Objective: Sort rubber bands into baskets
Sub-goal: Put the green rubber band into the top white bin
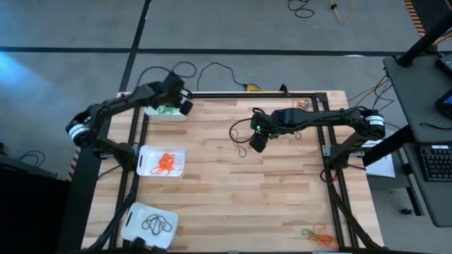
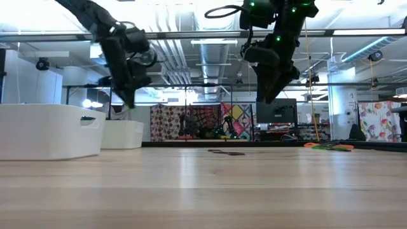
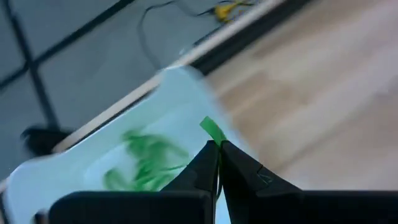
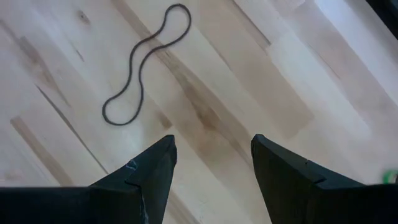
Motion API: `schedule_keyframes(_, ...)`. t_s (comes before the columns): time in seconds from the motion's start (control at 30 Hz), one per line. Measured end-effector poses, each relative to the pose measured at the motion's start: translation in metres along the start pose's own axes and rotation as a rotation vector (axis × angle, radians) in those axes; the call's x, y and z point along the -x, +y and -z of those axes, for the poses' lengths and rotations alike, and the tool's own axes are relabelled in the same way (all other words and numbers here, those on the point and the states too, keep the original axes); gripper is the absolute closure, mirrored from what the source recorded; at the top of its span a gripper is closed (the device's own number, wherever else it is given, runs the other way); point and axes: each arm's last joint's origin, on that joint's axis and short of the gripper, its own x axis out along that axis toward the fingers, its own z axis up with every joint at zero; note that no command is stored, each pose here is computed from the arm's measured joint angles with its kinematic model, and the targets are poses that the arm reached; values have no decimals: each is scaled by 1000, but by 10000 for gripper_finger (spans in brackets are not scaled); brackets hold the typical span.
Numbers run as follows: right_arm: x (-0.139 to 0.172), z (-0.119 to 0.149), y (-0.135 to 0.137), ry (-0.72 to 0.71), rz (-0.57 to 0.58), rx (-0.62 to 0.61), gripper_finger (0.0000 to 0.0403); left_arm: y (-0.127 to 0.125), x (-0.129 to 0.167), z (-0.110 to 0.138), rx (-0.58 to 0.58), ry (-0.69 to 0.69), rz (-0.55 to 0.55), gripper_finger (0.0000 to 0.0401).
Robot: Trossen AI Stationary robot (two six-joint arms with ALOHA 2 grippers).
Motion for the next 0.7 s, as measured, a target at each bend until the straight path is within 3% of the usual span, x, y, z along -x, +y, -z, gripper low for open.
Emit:
schedule_keyframes(0.17, 0, -2, 1, -21, -10, -4, 200, 35, -26, 3, 116, 115, -76, 401)
schedule_keyframes(0.27, 1, -3, 2, -26, -13, -4, 200, 50, -49, 11, 164, 262, -31, 401)
schedule_keyframes(0.43, 2, -3, 2, -26, -17, -5, 200, 55, -72, 17, 205, 372, -7, 401)
schedule_keyframes(0.7, 2, -2, 5, -16, -43, 0, 200, 53, -82, 20, 246, 400, -31, 380)
